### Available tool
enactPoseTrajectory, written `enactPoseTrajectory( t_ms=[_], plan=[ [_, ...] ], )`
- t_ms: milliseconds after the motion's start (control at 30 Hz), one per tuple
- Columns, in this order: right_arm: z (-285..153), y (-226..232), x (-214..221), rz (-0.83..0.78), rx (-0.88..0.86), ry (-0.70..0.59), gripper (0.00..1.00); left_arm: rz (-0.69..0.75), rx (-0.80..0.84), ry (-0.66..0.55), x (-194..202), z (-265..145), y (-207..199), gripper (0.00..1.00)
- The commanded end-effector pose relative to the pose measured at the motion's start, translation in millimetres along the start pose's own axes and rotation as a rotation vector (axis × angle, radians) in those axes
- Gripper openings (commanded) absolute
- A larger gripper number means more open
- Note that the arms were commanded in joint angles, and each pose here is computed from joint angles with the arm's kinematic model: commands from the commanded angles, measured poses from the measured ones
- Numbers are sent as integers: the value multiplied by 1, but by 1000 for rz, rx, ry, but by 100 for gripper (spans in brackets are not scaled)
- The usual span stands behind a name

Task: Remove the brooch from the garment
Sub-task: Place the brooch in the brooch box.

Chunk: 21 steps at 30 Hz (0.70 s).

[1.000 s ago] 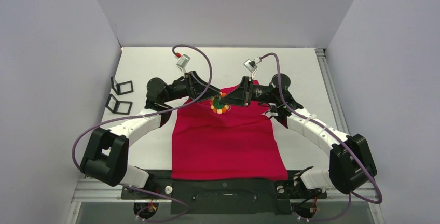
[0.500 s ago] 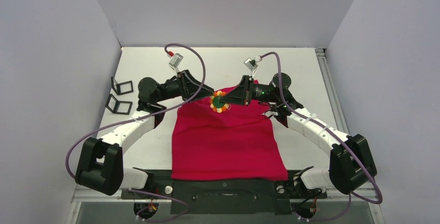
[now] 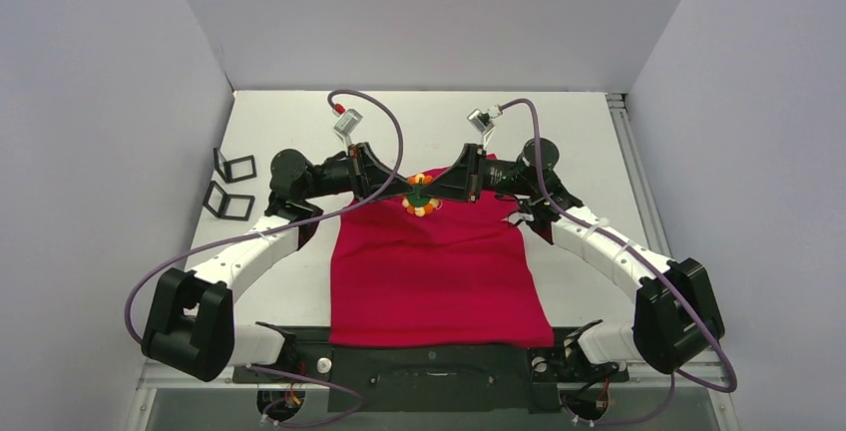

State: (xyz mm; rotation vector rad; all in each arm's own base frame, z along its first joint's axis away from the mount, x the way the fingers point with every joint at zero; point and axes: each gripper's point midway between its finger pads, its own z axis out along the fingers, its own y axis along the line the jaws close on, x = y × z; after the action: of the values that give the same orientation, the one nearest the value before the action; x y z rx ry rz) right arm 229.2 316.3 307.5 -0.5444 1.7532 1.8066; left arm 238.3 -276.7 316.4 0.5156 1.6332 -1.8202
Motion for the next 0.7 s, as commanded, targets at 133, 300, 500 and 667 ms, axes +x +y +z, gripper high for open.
enactPoseTrajectory(
  t_ms=[133,300,500,667],
  plan=[
    [-1,12,-24,-125,10,-9,56,50,-123,-54,-19,-23,14,0],
    [-9,2,-29,-181,74,17,64,136,-431,-44,-36,-77,69,0],
    [-22,-24,-41,-197,188,23,66,288,-961,162,-49,-183,127,0],
    [-37,-50,-39,-202,309,75,68,449,-1433,300,-71,-291,160,0]
  ],
)
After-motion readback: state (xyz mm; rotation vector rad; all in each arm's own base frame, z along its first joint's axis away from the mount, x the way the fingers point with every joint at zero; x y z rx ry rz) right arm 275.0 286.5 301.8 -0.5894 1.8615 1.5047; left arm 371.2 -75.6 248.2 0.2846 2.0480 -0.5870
